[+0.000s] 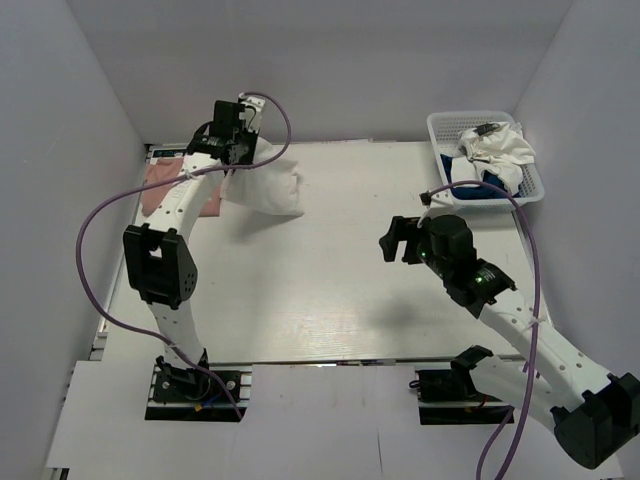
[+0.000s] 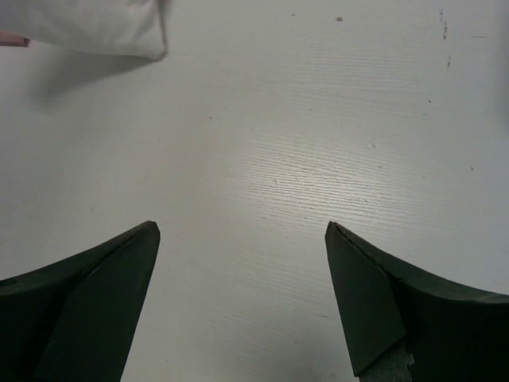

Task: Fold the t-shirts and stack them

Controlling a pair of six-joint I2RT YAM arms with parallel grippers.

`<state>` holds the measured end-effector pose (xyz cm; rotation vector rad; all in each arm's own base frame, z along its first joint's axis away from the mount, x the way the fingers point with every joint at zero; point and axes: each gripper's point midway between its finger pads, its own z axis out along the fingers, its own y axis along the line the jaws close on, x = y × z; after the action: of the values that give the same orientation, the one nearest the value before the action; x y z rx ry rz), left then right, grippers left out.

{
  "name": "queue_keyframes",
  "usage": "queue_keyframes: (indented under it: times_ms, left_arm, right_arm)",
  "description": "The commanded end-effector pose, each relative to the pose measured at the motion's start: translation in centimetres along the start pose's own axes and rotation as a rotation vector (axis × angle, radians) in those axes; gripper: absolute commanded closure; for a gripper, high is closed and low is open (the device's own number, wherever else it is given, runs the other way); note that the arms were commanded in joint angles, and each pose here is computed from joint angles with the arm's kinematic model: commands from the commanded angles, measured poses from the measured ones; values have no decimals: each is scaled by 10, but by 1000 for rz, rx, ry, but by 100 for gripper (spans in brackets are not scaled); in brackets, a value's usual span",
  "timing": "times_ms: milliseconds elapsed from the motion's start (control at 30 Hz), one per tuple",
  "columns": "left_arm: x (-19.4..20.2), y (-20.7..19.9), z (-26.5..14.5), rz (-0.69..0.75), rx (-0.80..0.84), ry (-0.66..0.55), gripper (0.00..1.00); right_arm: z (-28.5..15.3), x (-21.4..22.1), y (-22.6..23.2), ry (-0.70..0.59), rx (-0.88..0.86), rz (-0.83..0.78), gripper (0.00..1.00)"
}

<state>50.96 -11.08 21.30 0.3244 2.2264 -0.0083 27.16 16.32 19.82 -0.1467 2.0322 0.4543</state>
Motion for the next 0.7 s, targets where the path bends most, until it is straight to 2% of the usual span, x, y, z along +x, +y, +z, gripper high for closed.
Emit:
queue_keyframes:
  times_ms: [0,233,467,667]
  left_arm:
    - [-24,50,-35,174,-163,-12,100]
    - [-48,94,-67,301,-256,-71,100]
    - [-80,139,-93,245,-319,-145,100]
    - [-81,155,-105,214,-302,-176,100]
  right_arm:
    - [-4,-26,-7,-63,52,-35,10]
    - [4,-22,-3,-24,44,-32,10]
    - [5,-23,3,-14,24,-8,10]
    - [7,-28,2,-9,39,-12,10]
